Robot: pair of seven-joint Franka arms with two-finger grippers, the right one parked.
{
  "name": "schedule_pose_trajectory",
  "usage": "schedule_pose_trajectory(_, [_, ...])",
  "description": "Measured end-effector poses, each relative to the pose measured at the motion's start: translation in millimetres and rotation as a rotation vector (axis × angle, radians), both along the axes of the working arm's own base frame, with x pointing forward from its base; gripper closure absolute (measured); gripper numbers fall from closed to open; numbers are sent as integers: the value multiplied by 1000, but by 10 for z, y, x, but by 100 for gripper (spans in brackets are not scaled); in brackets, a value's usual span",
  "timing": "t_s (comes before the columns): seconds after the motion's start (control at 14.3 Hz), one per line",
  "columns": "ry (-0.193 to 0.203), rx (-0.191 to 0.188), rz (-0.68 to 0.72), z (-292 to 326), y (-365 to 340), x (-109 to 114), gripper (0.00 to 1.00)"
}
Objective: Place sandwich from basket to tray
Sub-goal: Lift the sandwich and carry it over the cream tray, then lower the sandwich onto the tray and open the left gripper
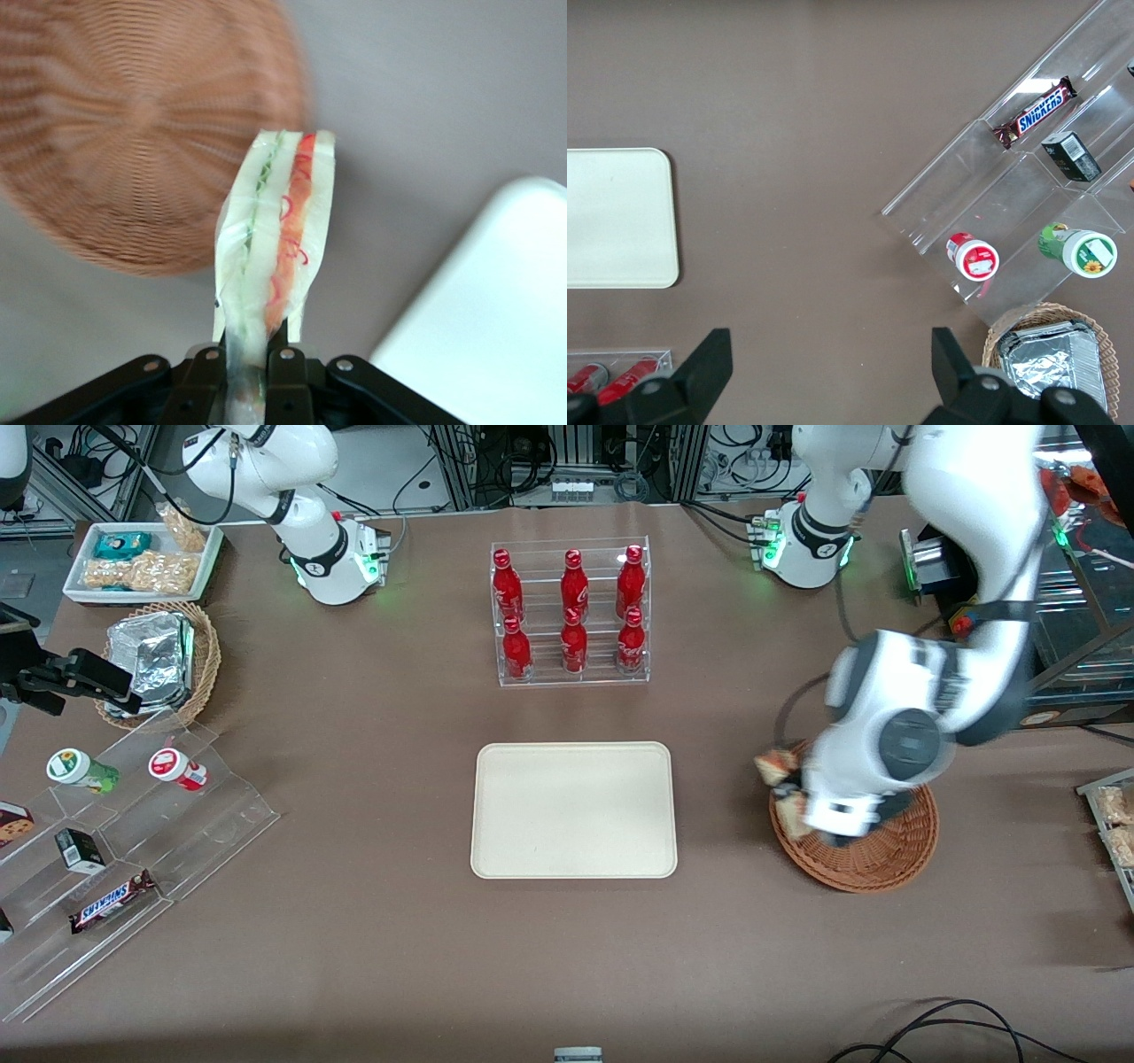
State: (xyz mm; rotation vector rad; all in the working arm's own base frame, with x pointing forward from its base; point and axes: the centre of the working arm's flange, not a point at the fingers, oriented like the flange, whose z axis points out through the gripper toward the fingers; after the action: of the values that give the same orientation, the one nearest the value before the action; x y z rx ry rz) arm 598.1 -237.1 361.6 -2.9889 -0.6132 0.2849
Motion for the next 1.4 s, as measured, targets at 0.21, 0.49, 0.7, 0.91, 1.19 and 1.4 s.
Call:
schedule_pose_trajectory(0.21, [-53,-14,-162,-41,-898,-120,86])
schedule_pose_trajectory(0.49, [-186,-86,-278,-452,-1959,-392,86])
schedule_pose_trajectory(0.7, [-215,-126,-270,-827,-2356,-483,86])
schedule_pose_trajectory(0.91, [-213,-132,-246,-961,-2573,-538,87])
schedule_pose_trajectory(1.19, [-204,-127,-225,-1065,-2626,-578,77])
schedule_pose_trajectory(1.4, [-226,-136,-198,-925,-2656,-543,46])
